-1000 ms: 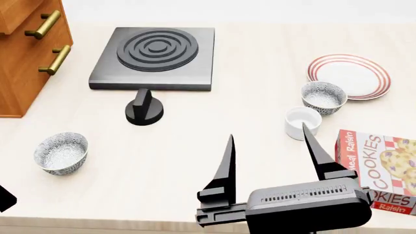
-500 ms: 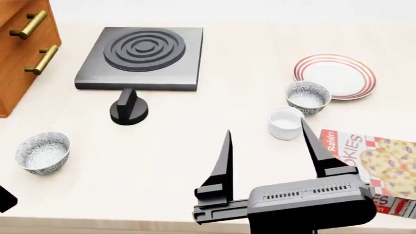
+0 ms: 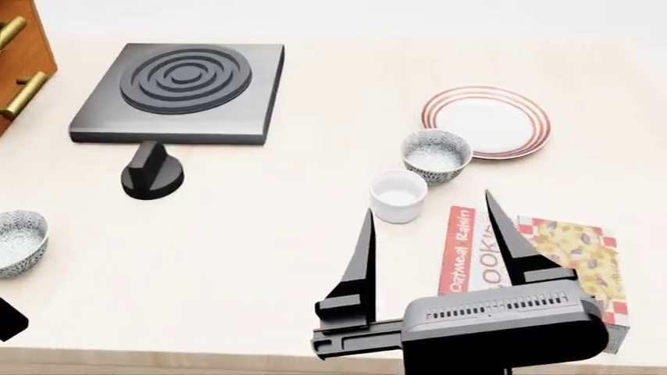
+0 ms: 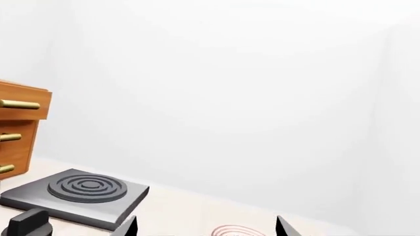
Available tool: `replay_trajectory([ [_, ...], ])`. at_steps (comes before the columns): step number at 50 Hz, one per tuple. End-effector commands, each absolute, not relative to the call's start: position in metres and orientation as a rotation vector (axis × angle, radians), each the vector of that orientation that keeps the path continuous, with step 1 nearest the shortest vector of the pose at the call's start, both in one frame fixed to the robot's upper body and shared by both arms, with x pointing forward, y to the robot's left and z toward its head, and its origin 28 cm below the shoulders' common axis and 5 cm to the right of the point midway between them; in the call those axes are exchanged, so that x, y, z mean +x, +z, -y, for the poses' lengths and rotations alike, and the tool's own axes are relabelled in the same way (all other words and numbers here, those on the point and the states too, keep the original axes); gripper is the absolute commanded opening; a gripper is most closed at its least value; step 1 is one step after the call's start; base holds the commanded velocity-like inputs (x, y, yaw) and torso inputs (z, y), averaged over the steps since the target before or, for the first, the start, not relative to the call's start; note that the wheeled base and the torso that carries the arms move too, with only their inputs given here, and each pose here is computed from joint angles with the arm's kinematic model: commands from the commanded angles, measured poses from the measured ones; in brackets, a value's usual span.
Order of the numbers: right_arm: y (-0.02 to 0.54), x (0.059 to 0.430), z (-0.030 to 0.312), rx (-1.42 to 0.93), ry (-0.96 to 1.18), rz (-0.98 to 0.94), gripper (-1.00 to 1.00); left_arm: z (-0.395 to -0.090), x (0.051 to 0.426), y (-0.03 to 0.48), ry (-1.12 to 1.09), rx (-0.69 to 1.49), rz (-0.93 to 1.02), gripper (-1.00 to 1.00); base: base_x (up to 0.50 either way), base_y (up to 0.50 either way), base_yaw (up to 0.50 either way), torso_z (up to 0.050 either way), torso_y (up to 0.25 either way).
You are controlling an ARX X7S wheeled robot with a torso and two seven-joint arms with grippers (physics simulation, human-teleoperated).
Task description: Pick the akita bowl between the plate and the ramekin and place it on the plate.
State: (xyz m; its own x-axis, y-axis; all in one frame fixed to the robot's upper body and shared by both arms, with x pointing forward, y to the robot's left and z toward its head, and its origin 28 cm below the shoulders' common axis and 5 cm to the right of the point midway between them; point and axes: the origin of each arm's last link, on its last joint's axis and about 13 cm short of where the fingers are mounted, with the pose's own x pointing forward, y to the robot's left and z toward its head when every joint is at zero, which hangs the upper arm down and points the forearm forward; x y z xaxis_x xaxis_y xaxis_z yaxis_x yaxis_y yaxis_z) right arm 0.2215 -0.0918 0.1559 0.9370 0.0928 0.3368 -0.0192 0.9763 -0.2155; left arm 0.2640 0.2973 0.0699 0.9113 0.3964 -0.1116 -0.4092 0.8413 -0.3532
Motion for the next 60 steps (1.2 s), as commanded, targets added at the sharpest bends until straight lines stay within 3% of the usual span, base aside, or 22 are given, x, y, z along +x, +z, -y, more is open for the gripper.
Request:
replay_trajectory([
  [1, 0.156, 0.2214, 0.092, -0.21, 0.057, 0.353, 1.0, -0.2975, 0.2645, 0.0694, 0.427, -0.383, -0.036, 1.0, 0.0, -0.25, 0.0, 0.0, 0.0],
  [39, 0.1562, 0.2204, 0.0939, -0.206, 0.045, 0.353, 1.0, -0.2976, 0.2643, 0.0695, 0.429, -0.384, -0.035, 1.0, 0.0, -0.25, 0.0, 0.0, 0.0],
  [60, 0.1542, 0.2217, 0.0939, -0.22, 0.057, 0.347, 1.0, -0.2976, 0.2645, 0.0698, 0.429, -0.383, -0.034, 1.0, 0.01, -0.01, 0.0, 0.0, 0.0],
])
